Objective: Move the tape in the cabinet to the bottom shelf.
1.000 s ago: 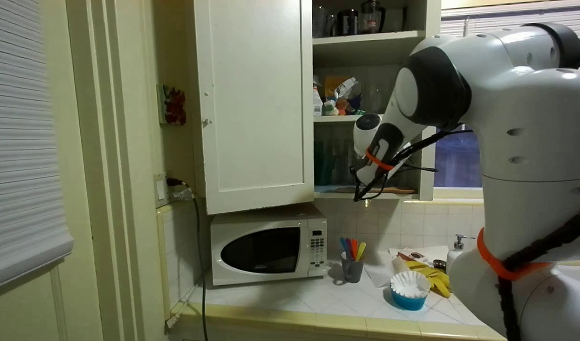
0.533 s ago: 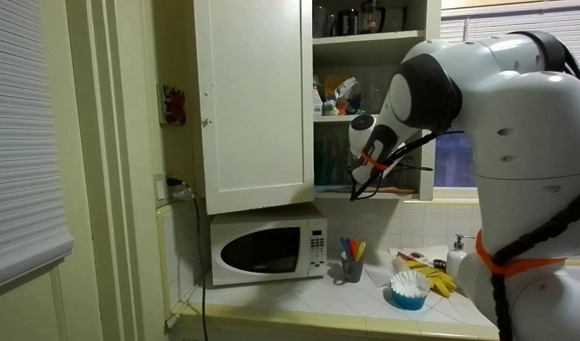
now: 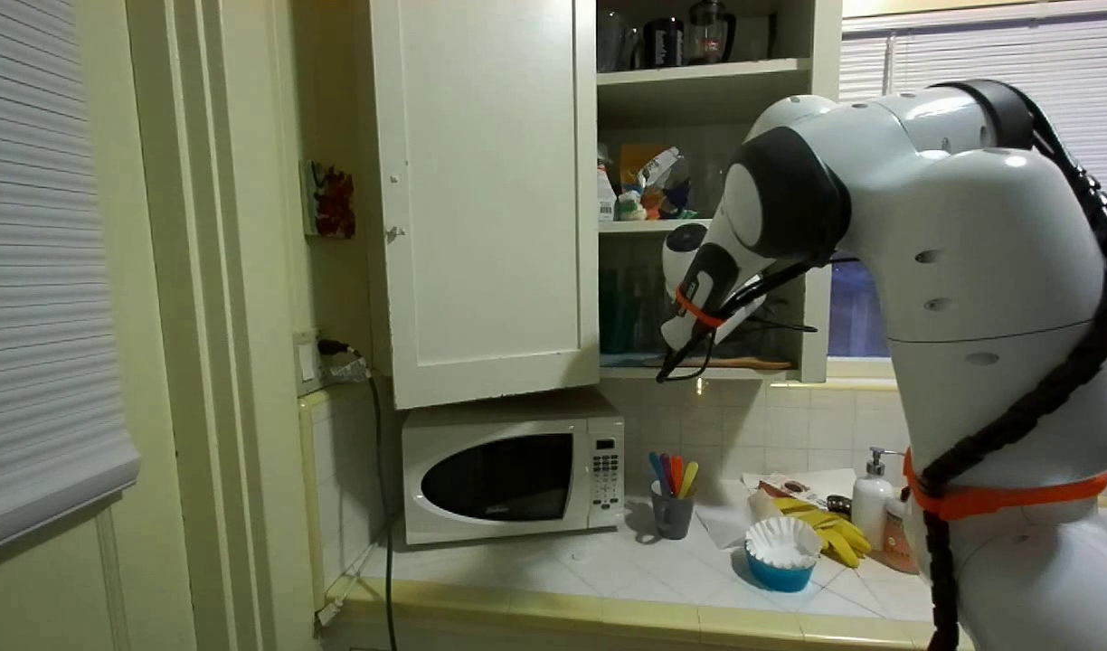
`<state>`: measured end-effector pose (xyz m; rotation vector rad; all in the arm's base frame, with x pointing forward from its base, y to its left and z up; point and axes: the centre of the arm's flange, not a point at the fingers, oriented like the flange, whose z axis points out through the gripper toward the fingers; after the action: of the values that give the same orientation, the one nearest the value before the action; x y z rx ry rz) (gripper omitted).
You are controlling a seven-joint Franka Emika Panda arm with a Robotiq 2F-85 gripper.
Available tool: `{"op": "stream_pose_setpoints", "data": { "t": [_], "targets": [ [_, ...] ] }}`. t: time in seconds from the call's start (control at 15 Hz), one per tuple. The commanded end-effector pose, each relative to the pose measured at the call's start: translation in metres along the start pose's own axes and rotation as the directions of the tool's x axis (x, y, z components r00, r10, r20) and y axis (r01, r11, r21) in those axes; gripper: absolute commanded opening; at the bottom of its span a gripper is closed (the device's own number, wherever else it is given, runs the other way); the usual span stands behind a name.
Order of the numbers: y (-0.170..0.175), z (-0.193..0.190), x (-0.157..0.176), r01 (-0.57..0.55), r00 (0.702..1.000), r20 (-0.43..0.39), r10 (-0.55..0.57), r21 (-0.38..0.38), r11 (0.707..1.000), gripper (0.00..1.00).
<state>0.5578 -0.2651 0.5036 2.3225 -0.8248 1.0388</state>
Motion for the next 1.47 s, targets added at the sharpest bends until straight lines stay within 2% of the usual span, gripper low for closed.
{"op": "stream_pose_setpoints", "data": {
  "t": [0.0, 0.27, 0.47, 0.67, 0.87, 1.13, 1.4],
  "targets": [
    [-0.009, 0.040, 0.019, 0.001, 0.999, 0.040, -0.001, -0.012, 1.000, 0.50],
    [-0.008, 0.037, 0.016, 0.004, 0.998, 0.061, -0.003, -0.012, 1.000, 0.81],
    [0.000, 0.025, 0.019, -0.012, 0.998, 0.055, 0.012, -0.007, 1.000, 0.99],
    [0.008, 0.017, 0.025, -0.031, 0.999, 0.045, 0.030, 0.002, 1.000, 1.00],
    [0.014, 0.010, 0.027, -0.008, 0.997, 0.081, 0.008, 0.003, 1.000, 1.00],
    [0.020, 0.010, 0.031, -0.035, 0.994, 0.107, 0.036, -0.011, 0.999, 1.00],
    [0.024, -0.001, 0.034, -0.049, 0.995, 0.087, 0.049, -0.009, 0.999, 1.00]
  ]
}}
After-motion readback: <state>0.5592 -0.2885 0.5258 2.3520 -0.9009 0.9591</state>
